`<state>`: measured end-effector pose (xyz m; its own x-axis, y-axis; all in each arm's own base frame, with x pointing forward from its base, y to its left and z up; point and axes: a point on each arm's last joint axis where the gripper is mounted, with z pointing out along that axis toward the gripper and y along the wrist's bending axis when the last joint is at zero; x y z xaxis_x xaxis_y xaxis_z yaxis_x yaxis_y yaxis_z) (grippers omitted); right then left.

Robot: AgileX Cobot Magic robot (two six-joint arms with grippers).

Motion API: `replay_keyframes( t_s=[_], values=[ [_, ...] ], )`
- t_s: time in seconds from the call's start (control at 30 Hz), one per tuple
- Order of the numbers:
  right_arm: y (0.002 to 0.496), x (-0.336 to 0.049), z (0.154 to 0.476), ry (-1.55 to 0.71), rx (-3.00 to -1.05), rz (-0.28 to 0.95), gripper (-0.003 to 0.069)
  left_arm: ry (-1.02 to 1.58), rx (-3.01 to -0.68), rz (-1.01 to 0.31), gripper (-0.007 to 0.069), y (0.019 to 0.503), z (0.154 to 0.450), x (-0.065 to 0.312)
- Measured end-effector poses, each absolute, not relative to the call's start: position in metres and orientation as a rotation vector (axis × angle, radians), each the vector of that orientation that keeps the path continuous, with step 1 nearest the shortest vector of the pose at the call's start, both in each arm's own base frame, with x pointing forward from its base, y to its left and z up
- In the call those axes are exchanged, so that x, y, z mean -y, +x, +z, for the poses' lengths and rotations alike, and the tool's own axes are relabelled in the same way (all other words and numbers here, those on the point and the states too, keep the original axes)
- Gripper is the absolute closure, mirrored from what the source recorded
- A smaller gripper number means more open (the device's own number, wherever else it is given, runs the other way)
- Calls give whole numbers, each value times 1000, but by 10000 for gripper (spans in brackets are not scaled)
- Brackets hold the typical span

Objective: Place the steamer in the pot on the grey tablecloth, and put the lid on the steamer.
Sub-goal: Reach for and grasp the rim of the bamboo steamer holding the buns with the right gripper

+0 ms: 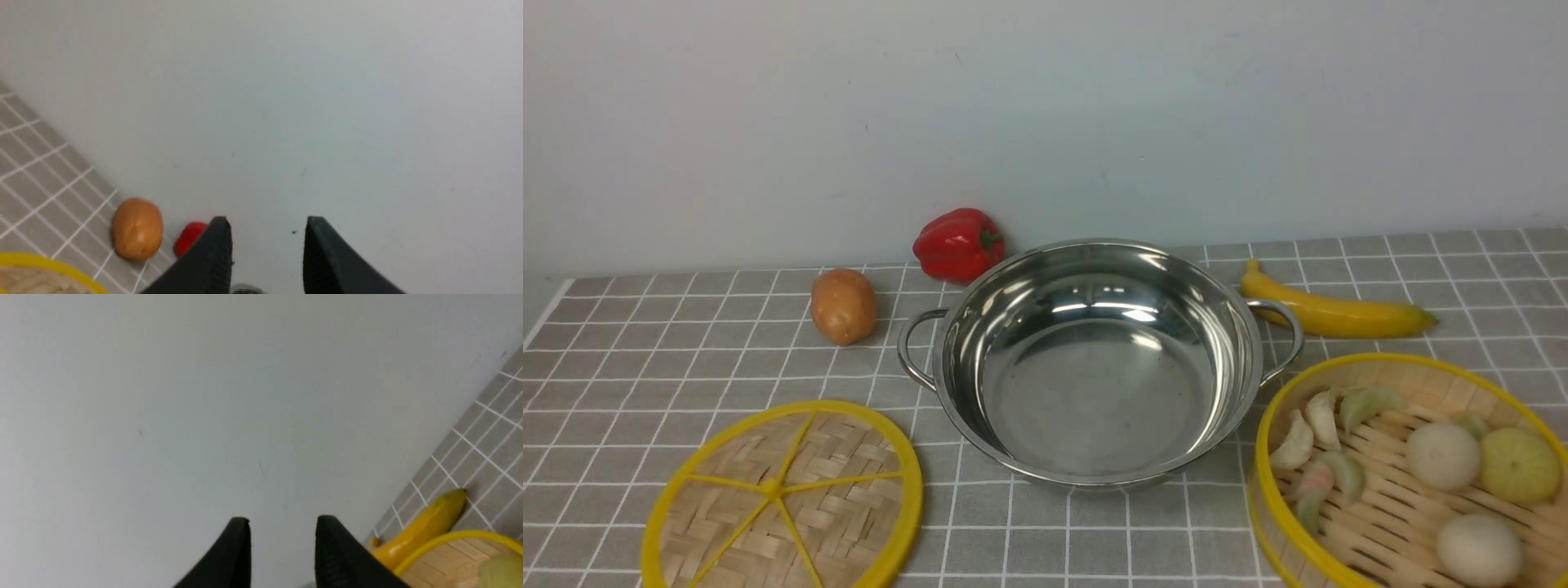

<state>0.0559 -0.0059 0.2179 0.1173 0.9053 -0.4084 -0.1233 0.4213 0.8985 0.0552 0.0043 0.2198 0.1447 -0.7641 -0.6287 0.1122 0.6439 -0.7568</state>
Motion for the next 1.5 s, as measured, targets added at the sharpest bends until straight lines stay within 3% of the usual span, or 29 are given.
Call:
replay_keyframes(
  t_s=[0.17,0.23,0.33,0.47,0.57,0.6,0.67,0.8,0.97,1.17,1.37,1.5],
  values=[
    [45,14,258,738,-1008,842,416,-632,-1208,-684,382,54,225,-8],
    [28,12,305,528,-905,706,416,-632,-1191,-681,382,54,226,-8],
    [19,5,344,348,-932,560,416,-633,-1184,-680,382,53,227,-9],
    [36,-2,377,223,-1286,363,416,-616,-1188,-665,382,53,227,-8],
    [55,-2,381,257,-1564,305,416,-569,-1206,-631,382,53,229,-7],
    [70,0,378,302,-1784,245,416,-491,-1243,-584,382,52,238,-3],
    [81,2,378,333,-1905,205,416,-442,-1276,-544,382,51,244,-1],
    [129,6,352,391,-2357,35,416,-328,-1624,-288,382,65,269,3],
    [168,3,321,330,-2604,-15,416,-262,-2087,-144,382,106,278,0],
    [189,3,302,296,-2694,-21,416,-155,-2461,-12,382,157,282,-1],
    [184,19,273,426,-2733,-35,416,10,-2693,62,382,211,269,0],
    [182,20,254,494,-2705,60,416,72,-2773,87,382,234,255,0]
  ],
)
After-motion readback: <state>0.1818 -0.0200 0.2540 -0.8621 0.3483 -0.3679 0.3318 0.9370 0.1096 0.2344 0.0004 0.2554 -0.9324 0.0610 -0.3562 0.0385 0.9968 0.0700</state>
